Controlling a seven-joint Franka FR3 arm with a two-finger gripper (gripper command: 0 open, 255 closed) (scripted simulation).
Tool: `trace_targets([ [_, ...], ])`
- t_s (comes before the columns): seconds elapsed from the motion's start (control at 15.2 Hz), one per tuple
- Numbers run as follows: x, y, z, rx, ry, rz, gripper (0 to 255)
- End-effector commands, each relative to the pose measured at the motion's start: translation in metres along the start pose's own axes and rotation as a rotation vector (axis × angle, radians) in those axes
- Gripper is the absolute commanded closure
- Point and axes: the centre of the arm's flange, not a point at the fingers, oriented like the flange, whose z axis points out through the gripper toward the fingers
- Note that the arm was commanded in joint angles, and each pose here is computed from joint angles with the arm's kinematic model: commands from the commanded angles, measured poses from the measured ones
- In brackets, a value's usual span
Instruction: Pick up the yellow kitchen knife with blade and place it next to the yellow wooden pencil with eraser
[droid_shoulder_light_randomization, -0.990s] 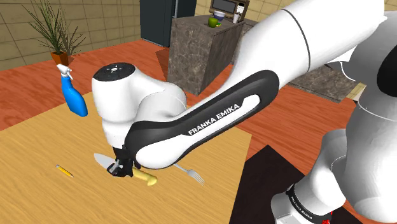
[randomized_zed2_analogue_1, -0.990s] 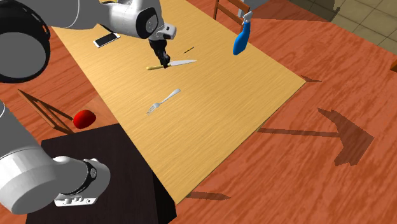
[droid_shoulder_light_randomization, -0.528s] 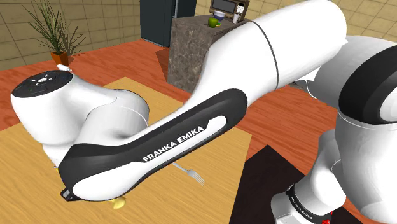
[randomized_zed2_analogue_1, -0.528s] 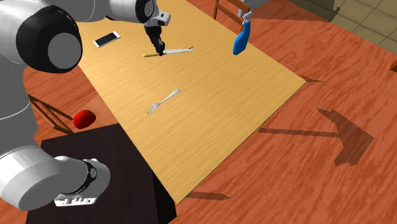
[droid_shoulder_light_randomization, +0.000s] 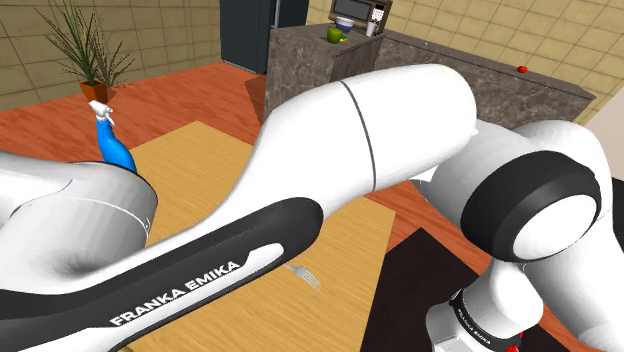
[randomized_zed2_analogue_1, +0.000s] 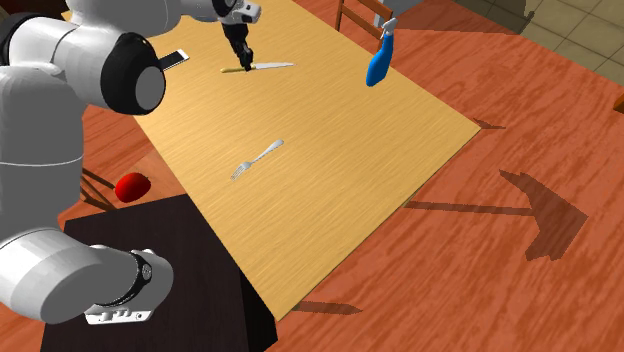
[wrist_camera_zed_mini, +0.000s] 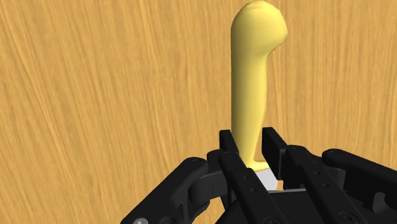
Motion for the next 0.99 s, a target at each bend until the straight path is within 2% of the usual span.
trace_targets([
  [0.0, 0.001, -0.004, 0.007, 0.0, 0.0, 0.001, 255],
  [0.73, 0.002, -0.007, 0.069, 0.0, 0.0, 0.001, 255],
  [0.92, 0.002, -0.007, 0.069, 0.0, 0.0, 0.001, 255],
])
